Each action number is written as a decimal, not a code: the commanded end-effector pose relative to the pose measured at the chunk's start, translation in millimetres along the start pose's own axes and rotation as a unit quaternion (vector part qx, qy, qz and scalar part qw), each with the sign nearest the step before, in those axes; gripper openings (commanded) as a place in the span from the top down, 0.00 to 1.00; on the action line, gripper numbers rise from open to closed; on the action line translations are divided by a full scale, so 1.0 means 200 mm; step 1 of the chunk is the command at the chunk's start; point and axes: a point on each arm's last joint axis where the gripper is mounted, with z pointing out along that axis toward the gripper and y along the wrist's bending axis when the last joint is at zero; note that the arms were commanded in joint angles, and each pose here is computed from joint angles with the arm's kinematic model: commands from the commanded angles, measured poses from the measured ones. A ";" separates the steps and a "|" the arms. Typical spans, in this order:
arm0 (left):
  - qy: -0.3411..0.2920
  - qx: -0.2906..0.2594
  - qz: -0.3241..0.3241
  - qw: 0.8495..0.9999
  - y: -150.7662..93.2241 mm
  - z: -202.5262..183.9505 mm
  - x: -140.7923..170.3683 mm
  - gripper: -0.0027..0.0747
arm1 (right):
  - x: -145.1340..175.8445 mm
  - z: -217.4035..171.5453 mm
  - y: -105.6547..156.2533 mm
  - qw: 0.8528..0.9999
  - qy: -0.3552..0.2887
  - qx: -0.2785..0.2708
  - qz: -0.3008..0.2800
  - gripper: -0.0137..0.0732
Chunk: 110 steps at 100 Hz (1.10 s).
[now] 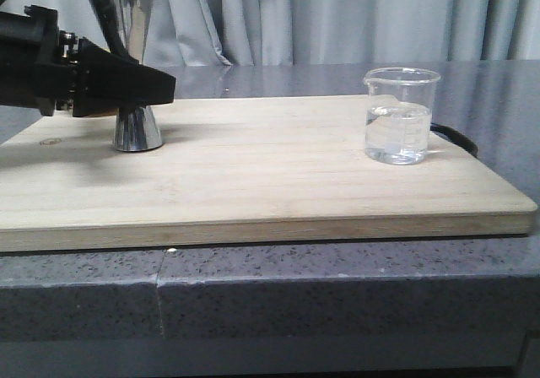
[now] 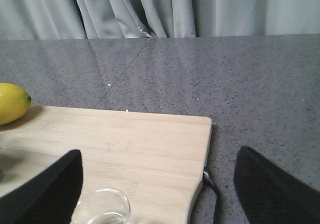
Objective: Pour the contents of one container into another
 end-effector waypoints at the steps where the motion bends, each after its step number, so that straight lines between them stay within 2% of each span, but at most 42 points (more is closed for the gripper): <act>1: -0.073 0.030 0.018 0.997 -0.05 -0.01 -0.14 0.96 | -0.09 -0.01 0.01 0.998 -0.059 -0.002 -0.014 0.20; 4: -0.073 0.031 0.018 0.997 -0.05 -0.01 -0.14 0.99 | -0.09 -0.01 0.01 0.998 -0.059 -0.003 -0.021 0.20; 31: -0.080 0.035 0.019 0.996 -0.05 -0.01 -0.19 0.99 | -0.06 -0.01 0.02 0.997 -0.052 -0.013 -0.061 0.20; 51: -0.101 0.036 0.040 0.993 -0.06 -0.03 -0.33 0.99 | 0.09 -0.03 0.00 0.996 -0.059 -0.009 -0.062 0.20; 67: -0.113 0.038 0.048 0.992 -0.05 -0.03 -0.42 0.99 | 0.17 -0.06 0.02 0.994 -0.075 -0.031 -0.079 0.20; 110: -0.115 0.038 0.051 0.991 -0.05 -0.03 -0.43 0.99 | 0.22 -0.05 0.09 0.992 -0.054 -0.071 -0.092 0.20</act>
